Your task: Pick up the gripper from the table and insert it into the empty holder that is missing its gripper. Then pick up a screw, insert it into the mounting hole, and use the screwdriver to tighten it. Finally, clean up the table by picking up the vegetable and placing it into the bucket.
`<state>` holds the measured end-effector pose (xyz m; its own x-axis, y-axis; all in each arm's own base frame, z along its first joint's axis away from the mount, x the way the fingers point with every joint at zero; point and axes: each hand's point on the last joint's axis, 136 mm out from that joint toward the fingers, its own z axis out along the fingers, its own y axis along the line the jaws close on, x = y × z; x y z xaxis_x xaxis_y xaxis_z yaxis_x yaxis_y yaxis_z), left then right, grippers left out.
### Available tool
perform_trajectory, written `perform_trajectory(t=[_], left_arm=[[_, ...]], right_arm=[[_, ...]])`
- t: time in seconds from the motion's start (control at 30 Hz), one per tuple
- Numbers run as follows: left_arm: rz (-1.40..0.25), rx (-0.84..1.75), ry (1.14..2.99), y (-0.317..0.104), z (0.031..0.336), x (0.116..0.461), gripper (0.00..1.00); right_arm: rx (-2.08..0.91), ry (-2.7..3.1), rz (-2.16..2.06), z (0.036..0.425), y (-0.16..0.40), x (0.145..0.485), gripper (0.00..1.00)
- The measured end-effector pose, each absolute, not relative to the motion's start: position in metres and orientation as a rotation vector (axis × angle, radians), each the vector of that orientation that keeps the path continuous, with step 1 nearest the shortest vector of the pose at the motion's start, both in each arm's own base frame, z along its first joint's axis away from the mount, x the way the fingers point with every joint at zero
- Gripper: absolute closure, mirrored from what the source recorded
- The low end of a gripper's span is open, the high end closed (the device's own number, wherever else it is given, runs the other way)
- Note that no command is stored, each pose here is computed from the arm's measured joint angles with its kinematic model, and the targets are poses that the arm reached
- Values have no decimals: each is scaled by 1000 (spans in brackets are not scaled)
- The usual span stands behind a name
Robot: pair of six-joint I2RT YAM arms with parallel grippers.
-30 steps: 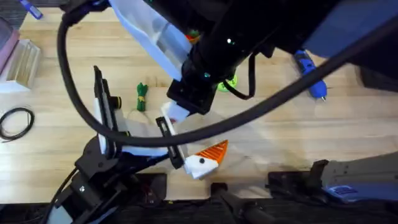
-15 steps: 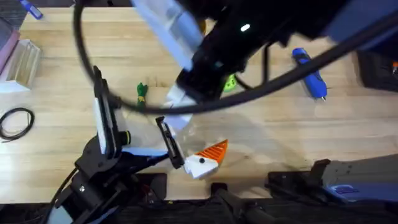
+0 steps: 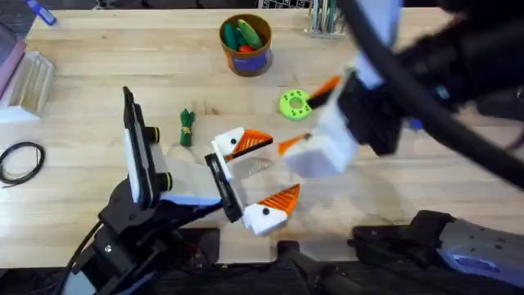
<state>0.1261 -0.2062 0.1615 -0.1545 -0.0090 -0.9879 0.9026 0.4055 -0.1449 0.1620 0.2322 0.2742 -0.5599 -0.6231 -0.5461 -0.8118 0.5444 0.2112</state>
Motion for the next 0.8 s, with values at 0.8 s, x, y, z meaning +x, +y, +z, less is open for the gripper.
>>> perform_trajectory(t=[0.8], left_arm=[[-987,833,1505,-206,162,126,12]], right_arm=[[-1087,2232,898,273,173,74,75]])
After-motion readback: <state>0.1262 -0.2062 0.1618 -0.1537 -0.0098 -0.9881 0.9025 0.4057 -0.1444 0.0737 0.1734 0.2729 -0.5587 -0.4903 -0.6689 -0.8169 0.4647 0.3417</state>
